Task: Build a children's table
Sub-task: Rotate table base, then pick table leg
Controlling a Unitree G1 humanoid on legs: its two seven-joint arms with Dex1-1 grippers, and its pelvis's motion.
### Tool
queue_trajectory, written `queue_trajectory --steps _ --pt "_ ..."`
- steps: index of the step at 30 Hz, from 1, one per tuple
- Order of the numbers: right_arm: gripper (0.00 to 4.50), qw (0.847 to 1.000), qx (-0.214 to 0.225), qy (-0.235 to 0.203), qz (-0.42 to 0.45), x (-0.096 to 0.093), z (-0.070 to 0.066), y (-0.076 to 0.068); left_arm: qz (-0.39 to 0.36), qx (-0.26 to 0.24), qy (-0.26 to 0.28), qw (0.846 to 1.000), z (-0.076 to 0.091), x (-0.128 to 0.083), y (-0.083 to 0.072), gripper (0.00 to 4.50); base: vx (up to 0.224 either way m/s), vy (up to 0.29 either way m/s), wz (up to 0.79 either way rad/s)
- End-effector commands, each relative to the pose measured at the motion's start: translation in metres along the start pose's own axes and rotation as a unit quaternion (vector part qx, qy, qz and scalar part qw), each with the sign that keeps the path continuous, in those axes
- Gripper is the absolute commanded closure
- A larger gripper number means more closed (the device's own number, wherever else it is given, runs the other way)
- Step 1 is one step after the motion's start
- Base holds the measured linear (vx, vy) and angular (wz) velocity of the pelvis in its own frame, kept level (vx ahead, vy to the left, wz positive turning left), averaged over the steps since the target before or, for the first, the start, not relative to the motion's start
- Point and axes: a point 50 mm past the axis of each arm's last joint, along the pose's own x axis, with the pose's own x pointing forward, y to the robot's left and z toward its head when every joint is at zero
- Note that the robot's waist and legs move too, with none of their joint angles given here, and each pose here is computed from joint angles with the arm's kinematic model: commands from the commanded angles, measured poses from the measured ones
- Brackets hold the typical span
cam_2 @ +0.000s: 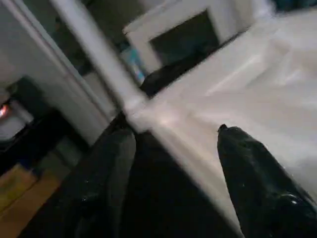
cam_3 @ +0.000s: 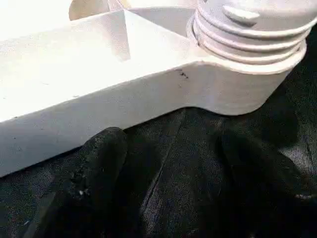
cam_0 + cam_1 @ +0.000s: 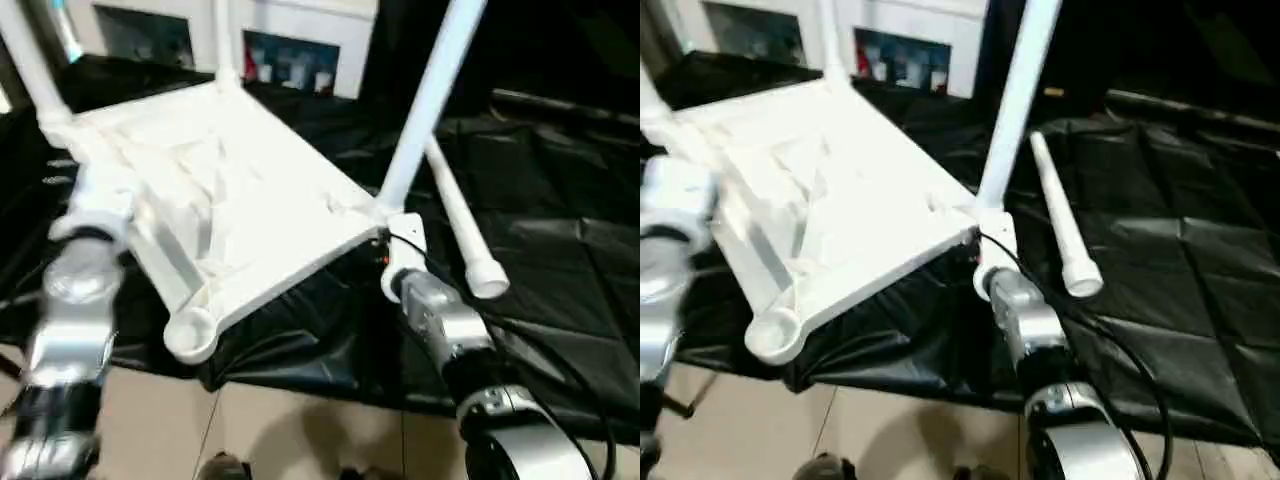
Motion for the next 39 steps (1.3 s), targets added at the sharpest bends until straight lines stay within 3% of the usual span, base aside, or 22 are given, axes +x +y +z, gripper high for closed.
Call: queue_trajectory --steps 1,3,4,6,10,15,22,27,29,33,34,39 --pt "1.01 1.000 0.006 0.000 -0.002 0.002 0.004 0.000 -0.018 -0.010 0.053 0.998 -0.014 -0.010 -0.006 1.15 0.000 0.000 0.00" --pt "1.01 1.000 0.006 0.001 -0.001 0.003 0.004 0.000 -0.033 -0.020 0.070 0.997 -0.018 -0.013 -0.010 0.96 0.000 0.000 0.00" --pt "1.01 1.000 0.005 0.000 -0.001 0.004 0.006 -0.001 -0.064 -0.052 0.117 0.990 -0.026 -0.020 -0.020 0.88 0.000 0.000 0.00" --pt "1.01 1.000 0.005 -0.003 -0.001 0.005 0.010 -0.003 -0.102 -0.078 0.149 0.980 -0.029 -0.029 -0.031 0.62 0.000 0.000 0.00" --pt "1.01 1.000 0.001 -0.005 -0.001 0.005 0.013 -0.006 -0.140 -0.073 0.173 0.972 -0.032 -0.037 -0.039 0.51 0.000 0.000 0.00" --pt "1.01 1.000 -0.002 -0.008 -0.005 0.004 0.014 -0.011 -0.222 -0.076 0.179 0.955 -0.027 -0.050 -0.053 0.03 0.000 0.000 0.00" --pt "1.01 1.000 0.006 -0.015 -0.016 -0.002 0.026 -0.027 -0.373 -0.085 0.098 0.919 0.007 -0.055 -0.087 0.03 0.000 0.000 0.00" --pt "1.01 0.999 -0.018 0.035 -0.031 -0.009 0.039 -0.044 -0.414 -0.093 0.045 0.904 0.023 -0.043 -0.106 0.03 0.000 0.000 0.00" --pt "1.01 0.999 -0.022 0.022 -0.023 -0.016 0.053 -0.053 -0.467 -0.087 0.030 0.880 0.031 -0.044 -0.121 0.03 0.000 0.000 0.00" --pt "0.75 0.999 -0.026 0.017 -0.040 -0.020 0.063 -0.063 -0.496 -0.057 0.029 0.866 0.033 -0.046 -0.125 0.00 0.000 0.000 0.00" --pt "0.75 0.998 -0.011 0.018 -0.067 -0.023 0.074 -0.076 -0.503 -0.050 0.041 0.862 0.034 -0.045 -0.117 0.00 0.000 0.000 0.00" --pt "0.30 0.994 0.021 0.036 -0.105 -0.028 0.094 -0.097 -0.525 -0.041 0.016 0.850 0.043 -0.043 -0.095 0.00 0.000 0.000 0.00"
